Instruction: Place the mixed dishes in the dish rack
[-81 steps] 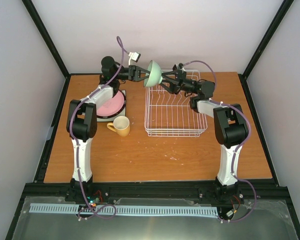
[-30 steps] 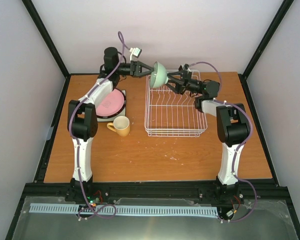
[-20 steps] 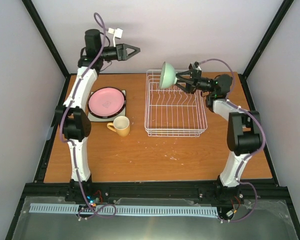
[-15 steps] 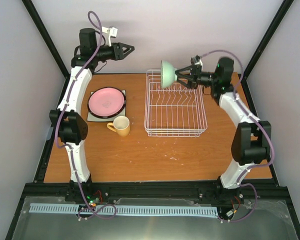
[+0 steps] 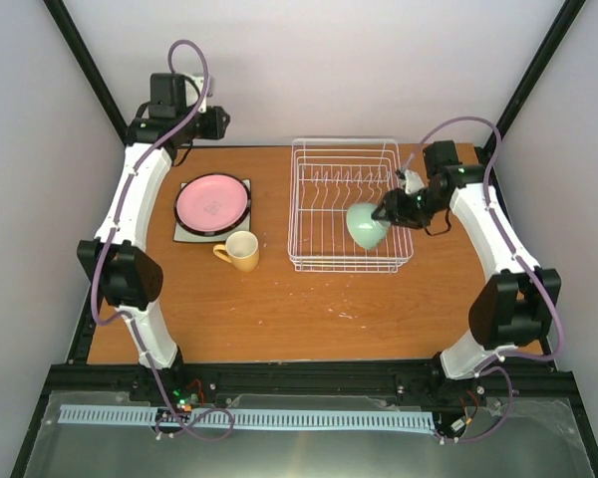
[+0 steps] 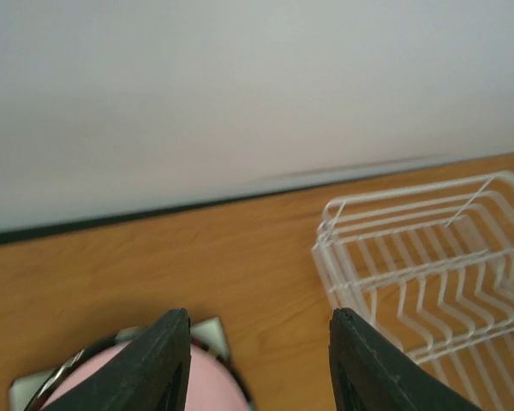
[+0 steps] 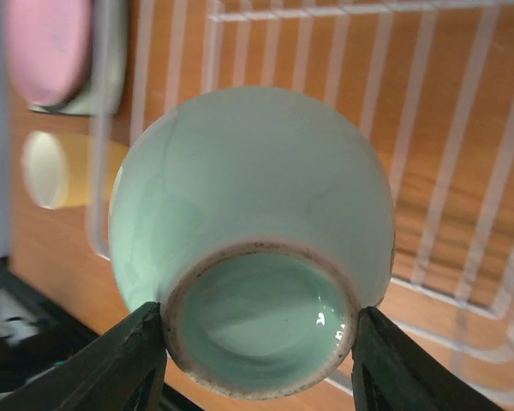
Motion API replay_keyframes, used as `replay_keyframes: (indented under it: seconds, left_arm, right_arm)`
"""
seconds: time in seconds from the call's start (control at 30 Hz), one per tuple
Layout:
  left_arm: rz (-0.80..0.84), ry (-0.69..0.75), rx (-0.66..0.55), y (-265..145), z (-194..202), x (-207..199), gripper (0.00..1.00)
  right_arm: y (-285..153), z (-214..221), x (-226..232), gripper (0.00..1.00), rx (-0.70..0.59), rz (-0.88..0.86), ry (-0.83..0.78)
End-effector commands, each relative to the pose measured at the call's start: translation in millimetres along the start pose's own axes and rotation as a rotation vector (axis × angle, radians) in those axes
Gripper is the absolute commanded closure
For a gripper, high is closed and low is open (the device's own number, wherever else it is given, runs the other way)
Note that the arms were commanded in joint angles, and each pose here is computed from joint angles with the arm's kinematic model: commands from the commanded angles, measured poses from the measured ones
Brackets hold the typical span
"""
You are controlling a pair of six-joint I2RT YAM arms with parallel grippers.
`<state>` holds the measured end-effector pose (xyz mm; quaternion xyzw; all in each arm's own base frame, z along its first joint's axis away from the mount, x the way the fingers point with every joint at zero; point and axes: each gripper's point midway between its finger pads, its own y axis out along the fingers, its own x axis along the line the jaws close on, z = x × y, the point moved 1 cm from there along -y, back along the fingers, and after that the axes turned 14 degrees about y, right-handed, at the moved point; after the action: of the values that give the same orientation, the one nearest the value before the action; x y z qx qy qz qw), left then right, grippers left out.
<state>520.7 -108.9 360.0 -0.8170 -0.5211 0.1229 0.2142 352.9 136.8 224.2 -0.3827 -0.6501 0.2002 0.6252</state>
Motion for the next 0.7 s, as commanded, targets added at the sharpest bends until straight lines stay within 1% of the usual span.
replay_keyframes:
  seconds: [0.0,0.1,0.17,0.3,0.37,0.53,0.6,0.67]
  left_arm:
    - [-0.167,0.044,0.122,-27,34,18,0.55]
    - [-0.201,0.059,0.191,-33,59,20,0.59]
    - [-0.224,0.06,0.208,-38,66,22,0.6]
    - [-0.261,0.081,0.192,-49,69,24,0.59]
    - [-0.262,0.096,0.164,-56,64,22,0.57]
    - [-0.175,0.16,0.107,-65,54,5,0.53]
    - [-0.098,0.207,0.114,-63,59,-8,0.52]
    - [-0.058,0.244,0.15,-62,68,-15,0.52]
  right_arm:
    - [-32,11,-30,0.97,-0.134,0.239,-0.071]
    - [-27,7,-37,0.97,-0.166,0.282,-0.066]
    - [-26,1,-41,0.97,-0.205,0.335,-0.087]
    - [-17,-14,-42,0.97,-0.259,0.363,-0.127]
    - [-11,-21,-41,0.97,-0.266,0.373,-0.142]
    - [7,-32,-39,0.97,-0.263,0.382,-0.172]
    - [15,-33,-42,0.97,-0.248,0.388,-0.172]
    - [25,-33,-50,0.97,-0.228,0.401,-0.168]
